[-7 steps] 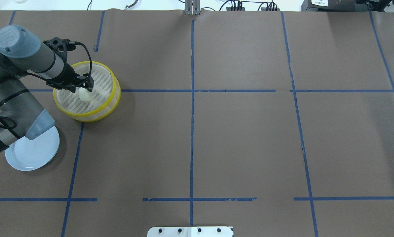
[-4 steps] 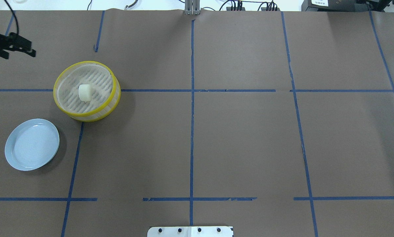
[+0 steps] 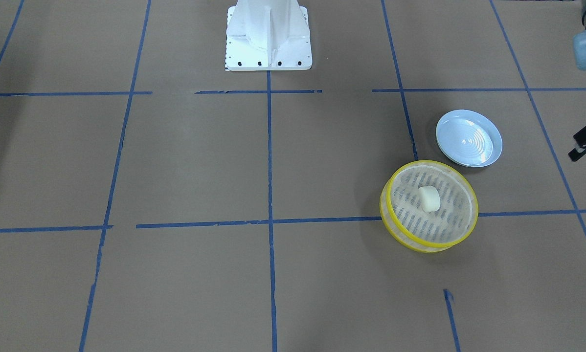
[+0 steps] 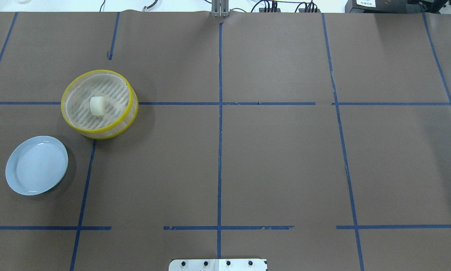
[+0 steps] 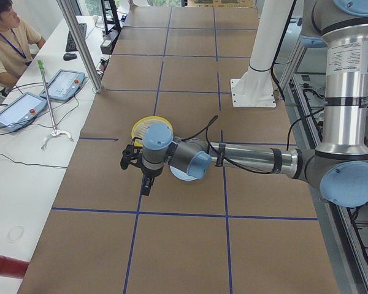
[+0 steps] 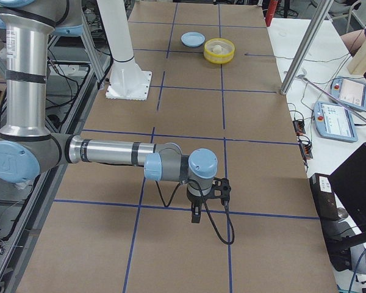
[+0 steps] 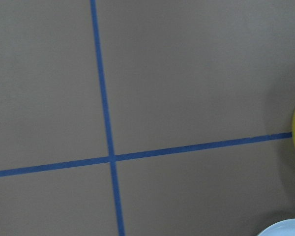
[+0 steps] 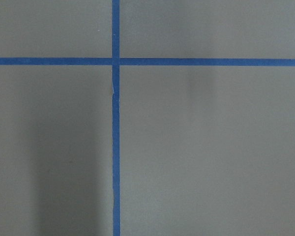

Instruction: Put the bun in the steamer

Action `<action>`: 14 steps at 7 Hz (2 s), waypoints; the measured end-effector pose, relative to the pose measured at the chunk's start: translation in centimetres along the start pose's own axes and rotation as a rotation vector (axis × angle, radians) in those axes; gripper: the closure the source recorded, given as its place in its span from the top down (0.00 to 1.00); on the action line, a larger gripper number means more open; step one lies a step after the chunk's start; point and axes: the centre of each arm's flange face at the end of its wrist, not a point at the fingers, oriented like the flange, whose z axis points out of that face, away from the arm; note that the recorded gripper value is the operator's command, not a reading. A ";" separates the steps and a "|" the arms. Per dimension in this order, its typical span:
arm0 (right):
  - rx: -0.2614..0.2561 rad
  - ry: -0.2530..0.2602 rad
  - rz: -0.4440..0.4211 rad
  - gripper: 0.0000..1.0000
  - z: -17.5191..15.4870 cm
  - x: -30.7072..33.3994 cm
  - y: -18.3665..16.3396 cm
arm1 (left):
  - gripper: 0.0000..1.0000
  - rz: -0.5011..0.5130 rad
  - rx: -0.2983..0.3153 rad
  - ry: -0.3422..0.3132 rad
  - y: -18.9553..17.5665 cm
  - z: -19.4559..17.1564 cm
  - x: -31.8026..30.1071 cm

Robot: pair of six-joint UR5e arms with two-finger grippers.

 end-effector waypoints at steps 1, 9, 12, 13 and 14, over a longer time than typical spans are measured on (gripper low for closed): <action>0.000 0.000 0.000 1.00 0.0 0.0 0.0 | 1.00 -0.021 -0.037 -0.018 0.7 -1.0 -1.9; 0.000 0.000 0.000 1.00 0.0 0.0 0.0 | 1.00 -0.025 -0.150 -0.028 6.2 -1.9 -6.9; 0.000 0.000 0.000 1.00 0.0 0.0 0.0 | 1.00 -0.037 -0.164 -0.035 7.0 -1.6 -7.4; 0.000 0.000 0.000 1.00 0.0 0.0 0.0 | 1.00 -0.056 -0.183 -0.031 7.0 -1.8 -7.2; 0.000 0.000 0.000 1.00 0.0 0.0 0.0 | 1.00 -0.086 -0.213 -0.027 7.0 -2.1 -6.7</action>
